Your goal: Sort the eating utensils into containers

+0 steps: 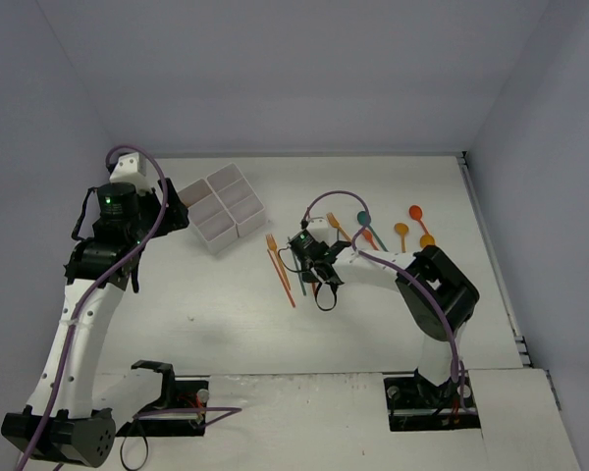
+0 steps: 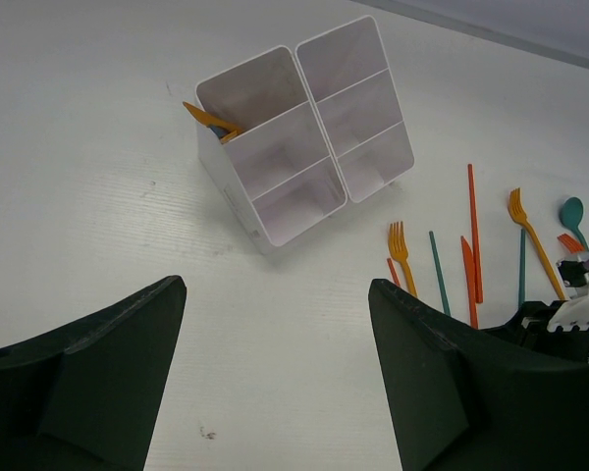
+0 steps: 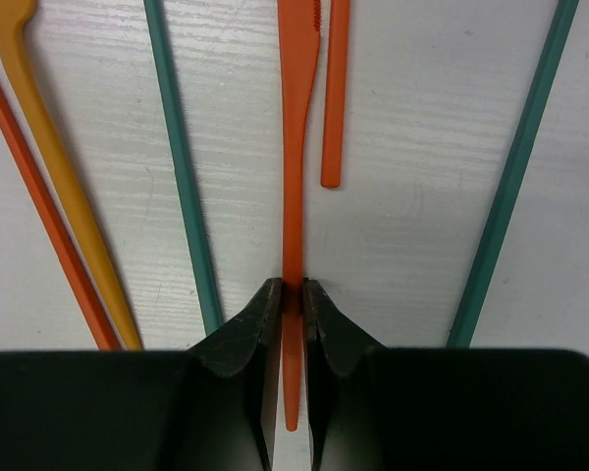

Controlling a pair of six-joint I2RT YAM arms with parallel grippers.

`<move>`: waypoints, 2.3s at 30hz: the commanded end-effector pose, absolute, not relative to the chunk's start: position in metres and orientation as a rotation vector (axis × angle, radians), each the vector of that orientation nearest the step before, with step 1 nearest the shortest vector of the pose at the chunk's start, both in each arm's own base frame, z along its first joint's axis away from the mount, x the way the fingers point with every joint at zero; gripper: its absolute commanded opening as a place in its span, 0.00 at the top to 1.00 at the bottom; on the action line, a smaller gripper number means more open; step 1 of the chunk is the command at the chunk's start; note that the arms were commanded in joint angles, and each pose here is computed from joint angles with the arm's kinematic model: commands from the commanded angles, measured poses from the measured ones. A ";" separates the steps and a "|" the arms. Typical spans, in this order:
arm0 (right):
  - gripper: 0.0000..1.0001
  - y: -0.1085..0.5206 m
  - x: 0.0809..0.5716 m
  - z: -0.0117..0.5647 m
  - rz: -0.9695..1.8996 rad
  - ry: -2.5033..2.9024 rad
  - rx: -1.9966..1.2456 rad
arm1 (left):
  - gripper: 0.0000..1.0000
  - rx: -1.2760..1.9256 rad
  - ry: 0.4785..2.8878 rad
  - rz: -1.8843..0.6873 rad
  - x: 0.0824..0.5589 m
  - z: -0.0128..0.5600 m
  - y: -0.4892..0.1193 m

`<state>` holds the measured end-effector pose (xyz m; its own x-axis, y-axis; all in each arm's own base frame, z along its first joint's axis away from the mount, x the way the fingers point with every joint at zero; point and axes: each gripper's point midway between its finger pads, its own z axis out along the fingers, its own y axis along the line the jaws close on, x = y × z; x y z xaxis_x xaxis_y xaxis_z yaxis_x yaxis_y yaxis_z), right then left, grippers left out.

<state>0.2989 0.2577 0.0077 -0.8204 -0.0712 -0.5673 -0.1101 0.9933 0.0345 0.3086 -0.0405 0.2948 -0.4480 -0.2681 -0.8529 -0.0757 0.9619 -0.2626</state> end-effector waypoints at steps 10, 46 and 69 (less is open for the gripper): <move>1.00 0.247 0.266 -0.009 0.036 2.679 -0.298 | 0.27 -0.168 1.961 -0.470 0.315 0.335 -0.077; 1.00 0.288 0.257 0.261 0.577 1.890 -0.556 | 0.31 0.113 1.976 -1.100 0.333 0.358 -0.276; 0.58 0.293 0.265 0.259 0.575 1.874 -0.526 | 1.00 0.070 1.939 -1.186 0.336 0.359 -0.296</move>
<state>0.2578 0.2861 0.2349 -0.4107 -0.1546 -0.8986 -0.5964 0.7910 0.1365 0.3333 -0.2974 0.3086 -0.7435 -0.2732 -0.6104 0.3562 0.6108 -0.7071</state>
